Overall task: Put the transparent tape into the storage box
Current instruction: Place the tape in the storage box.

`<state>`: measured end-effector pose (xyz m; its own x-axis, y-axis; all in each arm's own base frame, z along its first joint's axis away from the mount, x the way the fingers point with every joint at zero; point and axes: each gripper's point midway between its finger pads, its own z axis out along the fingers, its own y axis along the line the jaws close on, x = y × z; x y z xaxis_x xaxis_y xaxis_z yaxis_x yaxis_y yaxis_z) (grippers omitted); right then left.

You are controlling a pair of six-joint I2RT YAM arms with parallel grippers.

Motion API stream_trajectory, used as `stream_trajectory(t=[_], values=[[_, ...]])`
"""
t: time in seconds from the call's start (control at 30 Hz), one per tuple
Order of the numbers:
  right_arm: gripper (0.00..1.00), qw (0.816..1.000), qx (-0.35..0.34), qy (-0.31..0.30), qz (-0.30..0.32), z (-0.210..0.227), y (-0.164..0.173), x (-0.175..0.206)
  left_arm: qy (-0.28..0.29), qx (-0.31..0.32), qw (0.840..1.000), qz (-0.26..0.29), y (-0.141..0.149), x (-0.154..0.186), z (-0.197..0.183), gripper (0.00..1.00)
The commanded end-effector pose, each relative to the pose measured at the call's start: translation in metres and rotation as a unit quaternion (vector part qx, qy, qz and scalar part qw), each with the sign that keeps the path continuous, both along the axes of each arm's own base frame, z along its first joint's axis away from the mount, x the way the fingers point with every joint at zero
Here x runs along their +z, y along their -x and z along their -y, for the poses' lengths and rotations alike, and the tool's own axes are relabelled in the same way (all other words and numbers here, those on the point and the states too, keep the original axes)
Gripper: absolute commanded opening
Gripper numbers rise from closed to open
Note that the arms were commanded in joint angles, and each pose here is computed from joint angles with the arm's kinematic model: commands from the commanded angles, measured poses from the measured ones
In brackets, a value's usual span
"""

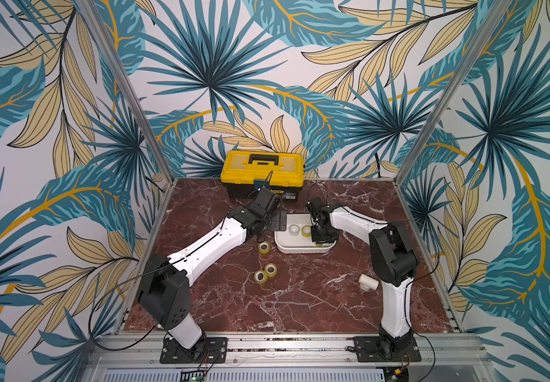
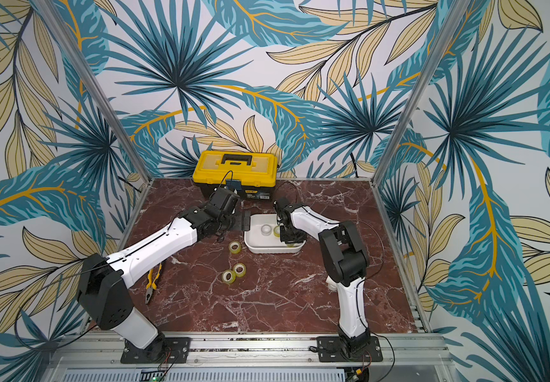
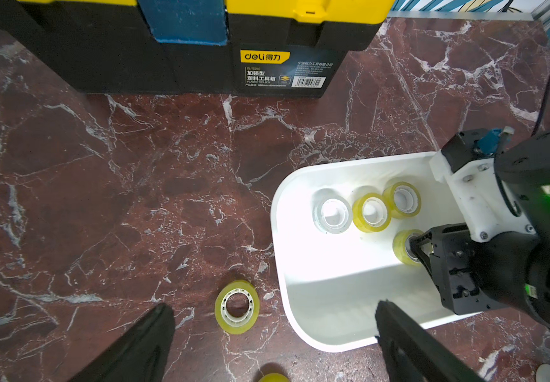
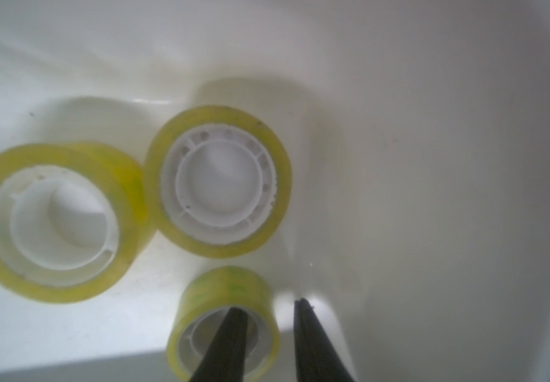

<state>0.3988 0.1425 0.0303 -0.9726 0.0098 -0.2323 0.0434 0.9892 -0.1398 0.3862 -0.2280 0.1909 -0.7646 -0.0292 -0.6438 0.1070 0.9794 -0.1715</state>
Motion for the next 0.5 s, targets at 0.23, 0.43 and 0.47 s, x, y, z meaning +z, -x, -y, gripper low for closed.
stream_trajectory(t=[0.23, 0.43, 0.47], values=[[0.40, 0.999, -0.001, -0.031, 0.045, -0.005, -0.006, 0.069, 0.006, 0.018, 0.997, -0.074, 0.006, -0.045, -0.018, 1.00], [0.51, 0.997, 0.007, -0.059, 0.056, -0.012, 0.000, 0.096, 0.013, 0.029, 0.991, -0.127, 0.011, -0.090, -0.025, 1.00], [0.51, 0.996, 0.011, -0.067, 0.060, -0.015, 0.000, 0.100, 0.014, 0.031, 0.990, -0.136, 0.012, -0.098, -0.027, 1.00]])
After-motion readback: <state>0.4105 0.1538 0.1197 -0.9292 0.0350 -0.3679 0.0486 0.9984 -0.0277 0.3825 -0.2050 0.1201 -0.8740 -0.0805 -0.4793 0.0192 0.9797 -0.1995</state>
